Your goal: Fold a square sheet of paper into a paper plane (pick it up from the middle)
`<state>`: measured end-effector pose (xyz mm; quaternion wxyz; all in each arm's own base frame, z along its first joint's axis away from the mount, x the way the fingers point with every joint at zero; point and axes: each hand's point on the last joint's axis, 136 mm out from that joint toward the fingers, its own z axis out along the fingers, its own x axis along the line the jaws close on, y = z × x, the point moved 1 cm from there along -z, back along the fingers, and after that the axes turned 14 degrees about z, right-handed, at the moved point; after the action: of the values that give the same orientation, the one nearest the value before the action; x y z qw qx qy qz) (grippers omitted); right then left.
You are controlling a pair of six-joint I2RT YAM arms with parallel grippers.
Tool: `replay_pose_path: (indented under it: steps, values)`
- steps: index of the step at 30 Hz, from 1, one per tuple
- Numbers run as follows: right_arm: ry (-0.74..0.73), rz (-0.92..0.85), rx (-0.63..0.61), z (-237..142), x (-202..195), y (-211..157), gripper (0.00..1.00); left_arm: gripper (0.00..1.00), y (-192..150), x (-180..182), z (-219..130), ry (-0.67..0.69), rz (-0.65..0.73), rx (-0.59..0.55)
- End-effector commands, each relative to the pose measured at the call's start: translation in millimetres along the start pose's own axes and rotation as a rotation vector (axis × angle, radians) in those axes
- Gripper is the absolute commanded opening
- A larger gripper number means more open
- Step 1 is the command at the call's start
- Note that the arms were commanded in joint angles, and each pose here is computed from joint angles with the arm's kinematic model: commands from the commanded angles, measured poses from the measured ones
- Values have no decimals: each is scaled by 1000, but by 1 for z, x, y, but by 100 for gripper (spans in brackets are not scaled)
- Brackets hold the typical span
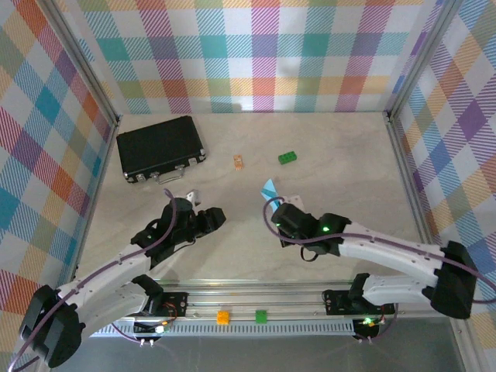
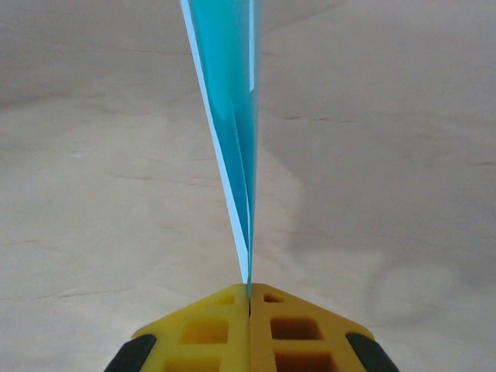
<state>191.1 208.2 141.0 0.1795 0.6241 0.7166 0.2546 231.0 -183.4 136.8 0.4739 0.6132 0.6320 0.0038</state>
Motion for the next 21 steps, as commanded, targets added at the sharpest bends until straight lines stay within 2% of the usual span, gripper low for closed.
replay_pose_path:
  steps: [1, 4, 6, 13, 15, 19, 21]
  values:
    - [-346, -174, -82, -7, -38, 10, 1, 58, 0, 24, -14, 127, 17, -8]
    - [-387, -241, -56, 4, -23, 6, 0, 64, -5, 50, -29, 257, -15, -3]
    - [-376, -290, -50, 12, -9, 1, 1, 72, -4, 64, -40, 326, -40, -13]
    - [-270, -464, 37, 43, 44, -31, 6, 99, -3, 81, -63, 408, -54, -68]
    - [-210, -501, 75, 48, 60, -46, 9, 100, -3, 84, -67, 423, -52, -77]
    - [2, -455, 202, 54, 95, -76, 19, 100, -3, 85, -71, 425, -49, -92]
    - [113, -402, 237, 49, 111, -82, 31, 100, -4, 86, -72, 421, -52, -96]
